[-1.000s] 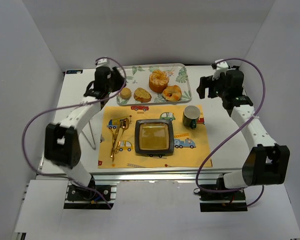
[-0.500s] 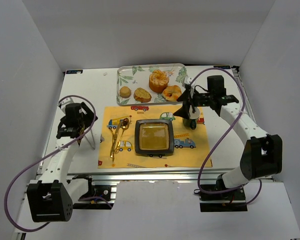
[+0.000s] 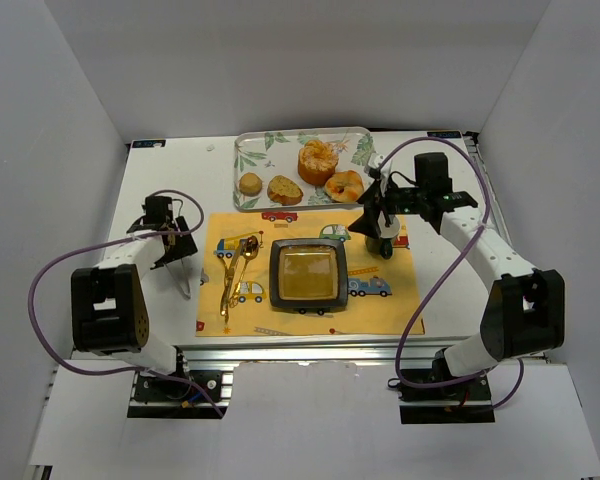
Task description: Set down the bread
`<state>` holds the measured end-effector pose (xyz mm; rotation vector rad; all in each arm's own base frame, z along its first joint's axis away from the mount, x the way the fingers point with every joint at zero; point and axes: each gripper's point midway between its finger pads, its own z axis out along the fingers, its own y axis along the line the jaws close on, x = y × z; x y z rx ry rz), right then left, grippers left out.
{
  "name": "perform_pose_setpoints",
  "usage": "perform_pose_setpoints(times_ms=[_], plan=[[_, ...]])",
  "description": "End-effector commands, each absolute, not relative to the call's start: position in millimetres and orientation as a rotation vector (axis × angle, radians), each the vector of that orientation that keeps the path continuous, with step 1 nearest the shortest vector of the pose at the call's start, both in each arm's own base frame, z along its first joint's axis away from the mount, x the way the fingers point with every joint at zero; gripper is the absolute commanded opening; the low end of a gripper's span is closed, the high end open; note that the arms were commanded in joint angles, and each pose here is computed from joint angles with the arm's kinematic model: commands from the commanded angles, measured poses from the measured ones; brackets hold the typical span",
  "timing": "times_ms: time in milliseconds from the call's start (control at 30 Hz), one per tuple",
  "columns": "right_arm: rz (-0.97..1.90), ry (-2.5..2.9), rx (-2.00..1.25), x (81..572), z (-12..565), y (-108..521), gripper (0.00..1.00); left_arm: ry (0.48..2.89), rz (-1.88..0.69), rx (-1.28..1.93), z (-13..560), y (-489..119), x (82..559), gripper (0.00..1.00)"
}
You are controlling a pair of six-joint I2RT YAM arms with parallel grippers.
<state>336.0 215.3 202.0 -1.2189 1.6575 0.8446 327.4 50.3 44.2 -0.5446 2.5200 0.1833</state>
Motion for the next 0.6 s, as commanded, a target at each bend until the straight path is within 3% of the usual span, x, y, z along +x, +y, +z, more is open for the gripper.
perform_pose_setpoints(times_ms=[0,100,400,500,567], plan=[[0.782,1.623,-1.203,341.5,215.6,206.0,0.89,2.491,0.179,-0.482,49.0,51.9,338.6,0.81],[0.783,1.625,-1.185,345.5,217.5,200.8,0.89,2.521,0.149,-0.487,31.2,46.6,330.7,0.76],[0.795,1.644,-1.156,350.4,218.0,193.0,0.89,2.530,0.093,-0.592,0.9,36.5,300.3,0.75],[0.800,1.642,-1.154,350.6,218.6,193.1,0.89,2.532,0.080,-0.606,-4.4,34.2,295.5,0.62],[0.795,1.638,-1.155,350.8,220.2,192.9,0.89,2.516,0.073,-0.609,-0.7,34.0,298.5,0.43]])
